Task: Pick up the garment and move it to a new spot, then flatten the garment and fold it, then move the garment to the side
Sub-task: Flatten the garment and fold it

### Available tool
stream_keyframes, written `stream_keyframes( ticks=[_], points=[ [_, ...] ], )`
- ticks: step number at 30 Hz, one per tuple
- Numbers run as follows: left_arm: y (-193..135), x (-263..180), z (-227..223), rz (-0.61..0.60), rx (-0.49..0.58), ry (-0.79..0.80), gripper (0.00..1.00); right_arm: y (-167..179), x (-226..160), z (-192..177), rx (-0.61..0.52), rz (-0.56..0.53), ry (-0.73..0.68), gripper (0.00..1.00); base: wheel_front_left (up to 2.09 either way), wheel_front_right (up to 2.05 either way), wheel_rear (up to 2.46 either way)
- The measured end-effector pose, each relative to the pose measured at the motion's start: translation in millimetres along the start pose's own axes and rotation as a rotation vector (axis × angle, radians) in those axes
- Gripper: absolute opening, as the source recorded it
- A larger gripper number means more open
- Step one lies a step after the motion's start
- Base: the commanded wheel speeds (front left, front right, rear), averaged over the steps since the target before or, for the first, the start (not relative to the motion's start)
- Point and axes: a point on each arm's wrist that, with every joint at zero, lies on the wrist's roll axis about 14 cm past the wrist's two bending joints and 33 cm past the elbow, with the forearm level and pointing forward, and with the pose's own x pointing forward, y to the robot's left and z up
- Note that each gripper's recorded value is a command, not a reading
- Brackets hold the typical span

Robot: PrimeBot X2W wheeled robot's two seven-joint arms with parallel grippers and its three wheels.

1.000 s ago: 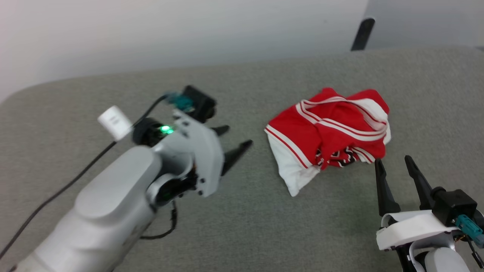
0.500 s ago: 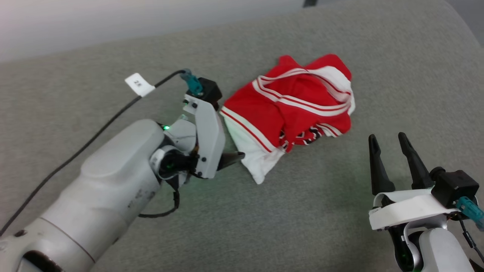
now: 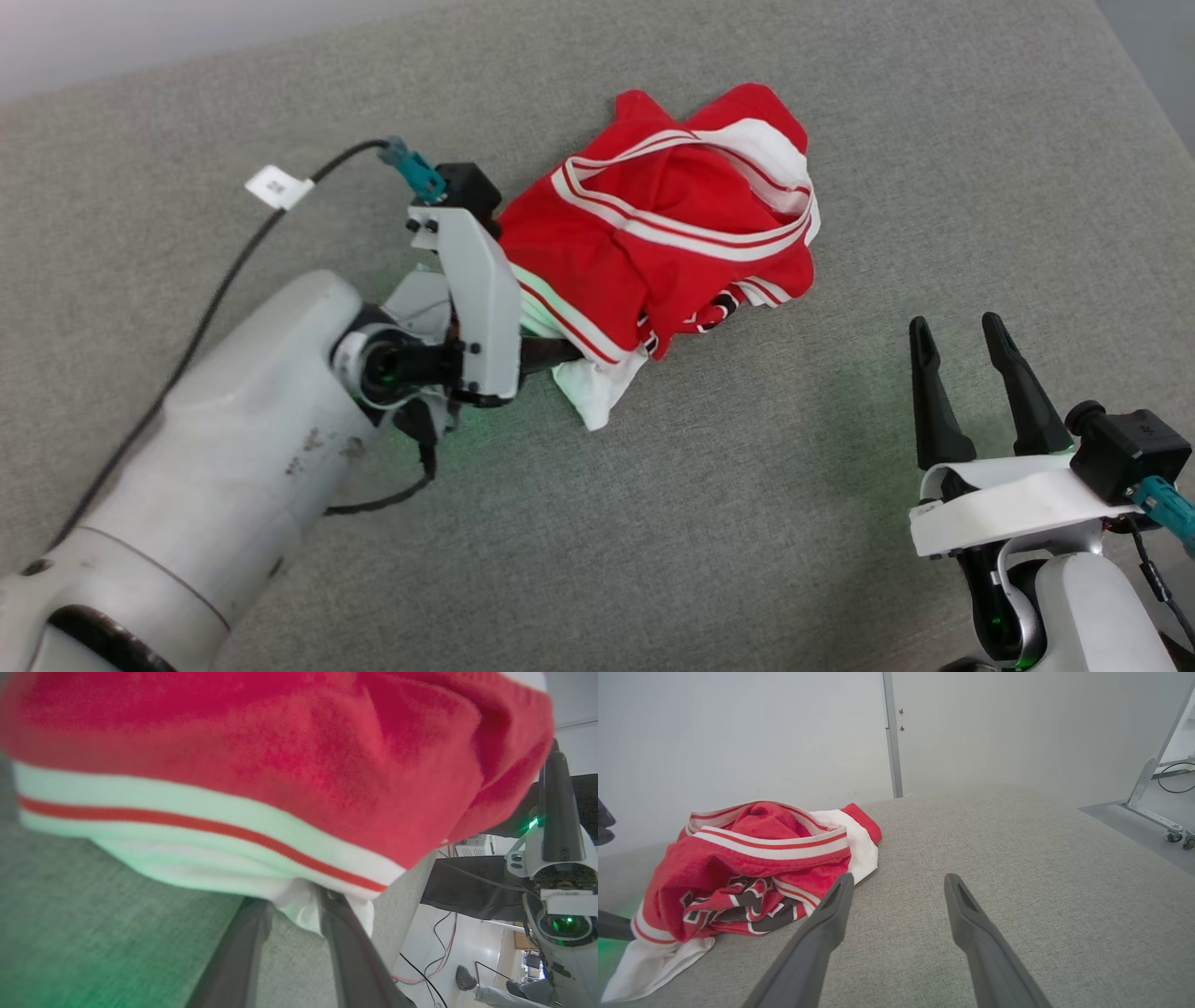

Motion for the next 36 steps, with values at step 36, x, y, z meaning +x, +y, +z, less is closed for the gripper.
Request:
stream_keyframes(
  ticks=[36],
  points=[
    [95.2, -168.5, -8.0, 0.630, 0.528, -0.108, 0.00, 65.7, 5.6, 4.6, 0.044, 0.183, -0.026, 1.00, 0.00, 0.00, 0.00]
  ],
)
